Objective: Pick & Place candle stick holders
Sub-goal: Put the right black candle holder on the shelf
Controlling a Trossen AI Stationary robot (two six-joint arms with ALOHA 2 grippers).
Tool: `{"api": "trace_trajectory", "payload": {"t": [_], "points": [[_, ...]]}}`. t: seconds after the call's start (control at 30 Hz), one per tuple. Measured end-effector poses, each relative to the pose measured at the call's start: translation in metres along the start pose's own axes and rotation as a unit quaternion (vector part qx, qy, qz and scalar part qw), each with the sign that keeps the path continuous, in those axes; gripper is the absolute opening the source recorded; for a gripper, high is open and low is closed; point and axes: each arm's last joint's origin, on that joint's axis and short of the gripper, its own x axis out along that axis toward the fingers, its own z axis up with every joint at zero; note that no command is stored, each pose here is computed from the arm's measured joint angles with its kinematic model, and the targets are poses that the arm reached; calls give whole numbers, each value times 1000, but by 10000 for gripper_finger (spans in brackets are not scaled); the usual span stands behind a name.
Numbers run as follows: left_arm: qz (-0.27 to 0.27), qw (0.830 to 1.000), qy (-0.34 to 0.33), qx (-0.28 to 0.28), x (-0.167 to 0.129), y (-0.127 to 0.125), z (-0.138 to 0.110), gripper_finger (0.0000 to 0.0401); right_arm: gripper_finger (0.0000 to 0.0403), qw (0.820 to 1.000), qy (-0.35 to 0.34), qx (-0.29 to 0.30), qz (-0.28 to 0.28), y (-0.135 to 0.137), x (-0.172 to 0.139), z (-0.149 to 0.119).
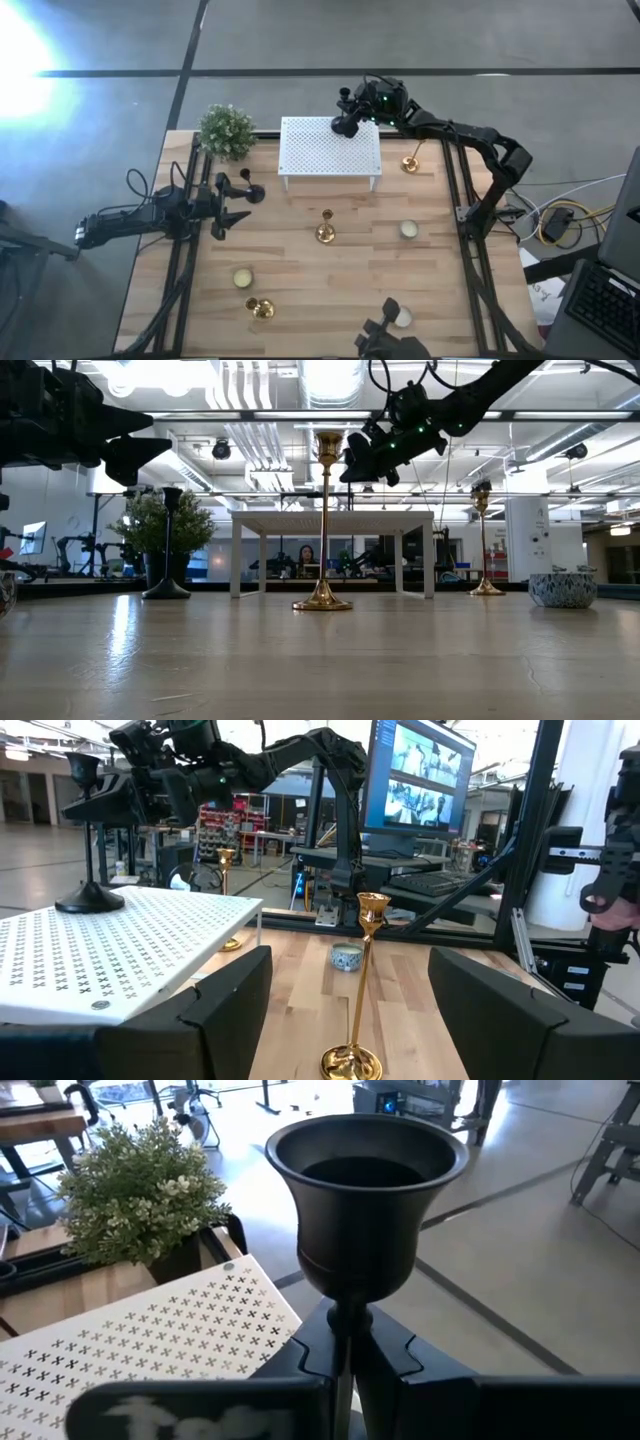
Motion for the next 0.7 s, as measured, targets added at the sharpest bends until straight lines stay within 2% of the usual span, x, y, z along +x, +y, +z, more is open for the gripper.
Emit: {"api": "trace_trajectory", "payload": {"t": [0.4, 0.53, 0.7], "points": [[0, 1000, 0, 0, 0, 0, 0, 275, 13, 1000, 10, 3, 0, 0, -1, -1], [0, 1000, 0, 0, 0, 0, 0, 275, 14, 1000, 12, 20, 1, 0, -1, 0], [0, 1000, 0, 0, 0, 0, 0, 275, 47, 999, 36, 29, 5, 1, -3, -3]]}}
